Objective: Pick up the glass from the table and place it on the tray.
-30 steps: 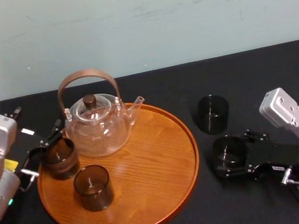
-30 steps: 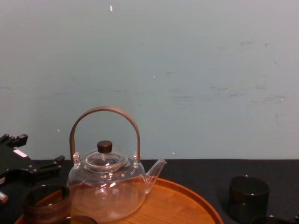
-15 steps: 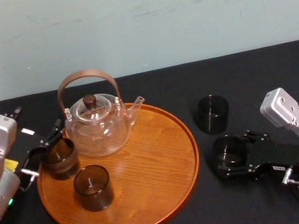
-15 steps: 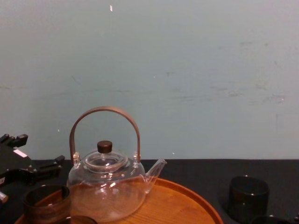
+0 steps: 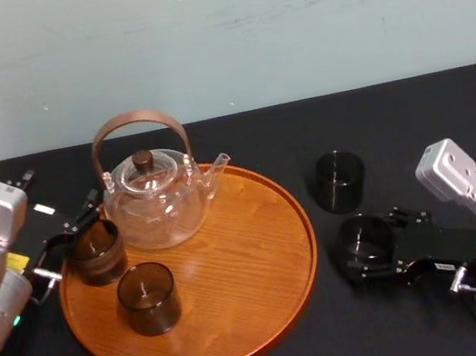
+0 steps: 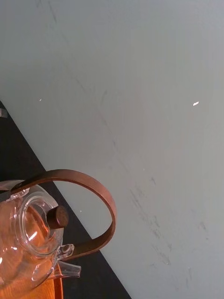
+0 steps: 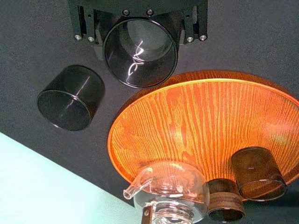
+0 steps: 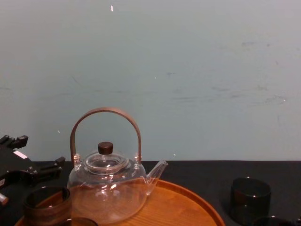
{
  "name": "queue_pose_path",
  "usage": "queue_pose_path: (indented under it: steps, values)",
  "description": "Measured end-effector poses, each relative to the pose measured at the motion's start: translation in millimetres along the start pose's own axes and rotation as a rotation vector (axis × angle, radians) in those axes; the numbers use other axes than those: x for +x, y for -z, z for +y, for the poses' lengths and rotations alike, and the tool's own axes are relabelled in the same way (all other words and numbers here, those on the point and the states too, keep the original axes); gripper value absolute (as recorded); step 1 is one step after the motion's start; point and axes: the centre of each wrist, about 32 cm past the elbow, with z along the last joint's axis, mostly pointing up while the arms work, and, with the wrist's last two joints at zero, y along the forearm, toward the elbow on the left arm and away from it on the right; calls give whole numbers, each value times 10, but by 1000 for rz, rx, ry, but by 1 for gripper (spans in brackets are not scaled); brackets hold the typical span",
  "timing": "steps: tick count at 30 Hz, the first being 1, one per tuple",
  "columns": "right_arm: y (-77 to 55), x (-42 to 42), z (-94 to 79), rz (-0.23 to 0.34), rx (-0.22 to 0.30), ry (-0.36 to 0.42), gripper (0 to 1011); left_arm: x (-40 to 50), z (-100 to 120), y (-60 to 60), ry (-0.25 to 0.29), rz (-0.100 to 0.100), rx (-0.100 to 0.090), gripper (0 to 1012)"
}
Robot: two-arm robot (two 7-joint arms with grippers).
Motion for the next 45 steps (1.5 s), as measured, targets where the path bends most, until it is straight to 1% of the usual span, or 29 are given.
queue_pose_path:
  steps: [4,7,11,12,13,15,20,23,27,32,34,39,40,45]
  values:
    - [-17,16,-28,8,11,-2,911,0,0,0,0,0,0,1001]
    - [-61,38,-51,6,24,-11,911,0,0,0,0,0,0,1001]
    - [-159,80,-71,-4,47,-27,911,0,0,0,0,0,0,1001]
    - [-204,97,-74,-12,55,-34,911,0,0,0,0,0,0,1001]
    - [-204,97,-74,-12,55,-34,911,0,0,0,0,0,0,1001]
    - [-291,120,-68,-30,73,-53,911,0,0,0,0,0,0,1001]
    - [-414,139,-29,-61,98,-84,911,0,0,0,0,0,0,1001]
    - [-479,136,29,-76,113,-104,911,0,0,0,0,0,0,1001]
    - [-554,113,122,-90,132,-132,911,0,0,0,0,0,0,1001]
    - [-657,58,265,-110,157,-178,911,0,0,0,0,0,0,1001]
    - [-666,47,287,-113,159,-185,911,0,0,0,0,0,0,1001]
    - [-725,-33,439,-132,168,-235,911,0,0,0,0,0,0,1001]
    - [-725,-33,439,-132,168,-235,911,0,0,0,0,0,0,1001]
    - [-754,-115,554,-150,180,-268,911,0,0,0,0,0,0,1001]
